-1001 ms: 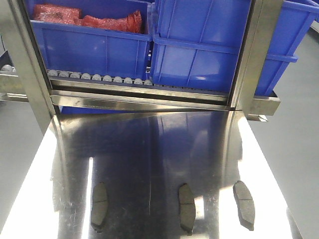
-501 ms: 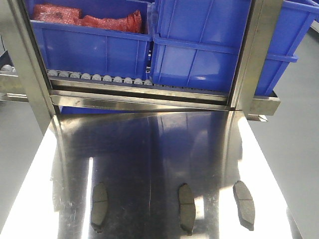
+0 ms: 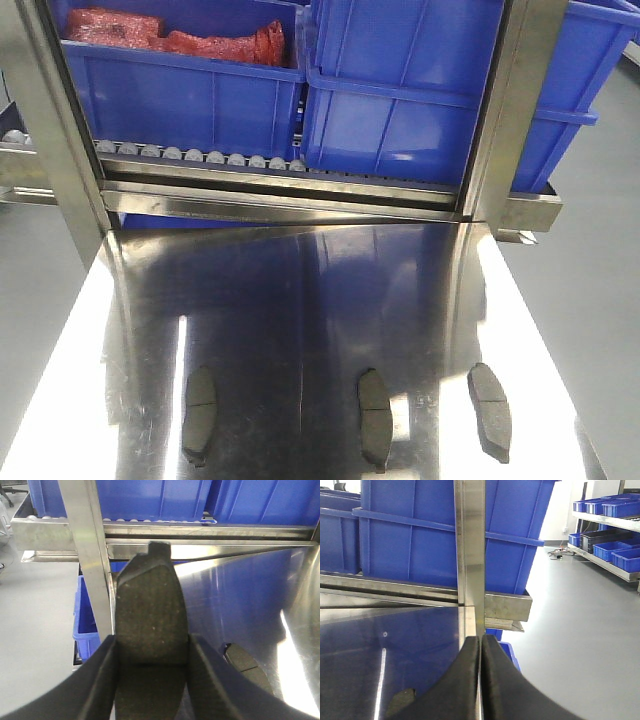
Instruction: Move and align brake pads A on conveyor
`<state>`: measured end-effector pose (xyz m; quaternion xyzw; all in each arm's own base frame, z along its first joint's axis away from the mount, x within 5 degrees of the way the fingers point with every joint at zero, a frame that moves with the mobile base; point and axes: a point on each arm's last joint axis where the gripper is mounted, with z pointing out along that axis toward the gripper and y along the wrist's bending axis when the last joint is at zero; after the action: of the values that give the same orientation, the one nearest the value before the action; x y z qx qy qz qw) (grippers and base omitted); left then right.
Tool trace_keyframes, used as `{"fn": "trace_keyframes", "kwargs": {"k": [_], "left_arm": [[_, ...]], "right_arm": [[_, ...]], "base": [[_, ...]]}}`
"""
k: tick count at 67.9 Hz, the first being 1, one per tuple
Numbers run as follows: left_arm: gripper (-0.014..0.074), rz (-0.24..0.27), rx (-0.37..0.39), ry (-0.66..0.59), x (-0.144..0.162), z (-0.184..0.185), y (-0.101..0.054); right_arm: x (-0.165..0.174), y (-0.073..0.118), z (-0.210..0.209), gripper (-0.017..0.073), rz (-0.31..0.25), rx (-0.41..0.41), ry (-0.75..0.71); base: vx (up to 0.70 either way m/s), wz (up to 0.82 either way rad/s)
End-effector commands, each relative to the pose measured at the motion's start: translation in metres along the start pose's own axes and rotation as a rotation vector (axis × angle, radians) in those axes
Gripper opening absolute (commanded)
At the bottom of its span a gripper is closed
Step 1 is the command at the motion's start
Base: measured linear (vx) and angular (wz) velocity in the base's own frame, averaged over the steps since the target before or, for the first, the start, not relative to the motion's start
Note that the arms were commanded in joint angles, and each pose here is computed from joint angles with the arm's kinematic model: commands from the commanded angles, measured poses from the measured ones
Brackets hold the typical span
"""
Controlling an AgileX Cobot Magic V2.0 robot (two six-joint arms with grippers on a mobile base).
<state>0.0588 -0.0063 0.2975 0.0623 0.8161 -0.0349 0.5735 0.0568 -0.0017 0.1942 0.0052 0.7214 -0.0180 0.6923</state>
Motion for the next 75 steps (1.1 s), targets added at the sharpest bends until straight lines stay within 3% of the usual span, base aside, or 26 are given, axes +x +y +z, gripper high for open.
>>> {"fn": "trace_keyframes", "kwargs": {"k": [1,49,61,75], "left_arm": [[-0.0007,0.008,0.008,-0.114,-0.016,-0.004,-0.001],[-0.0007,0.008,0.008,-0.114,-0.016,-0.004,-0.001],[-0.0007,0.008,0.008,-0.114,-0.016,-0.004,-0.001],[-0.0007,0.007,0.009,-0.114,-0.016,-0.004,-0.001]], "right_arm": [[-0.003,-0.001,-0.001,-0.0007,-0.005,0.014,-0.074],[-0.005,-0.001,-0.001,-0.0007,0.001,0.013,-0.082],[-0.027,-0.001,-0.005,-0.0007,0.052,0.006,-0.119],[-0.058,-0.001,-0.003,0.0004,0.054,-0.004,-0.045]], "base": [[0.0,0.0],[0.0,0.0],[0.0,0.0],[0.0,0.0]]}}
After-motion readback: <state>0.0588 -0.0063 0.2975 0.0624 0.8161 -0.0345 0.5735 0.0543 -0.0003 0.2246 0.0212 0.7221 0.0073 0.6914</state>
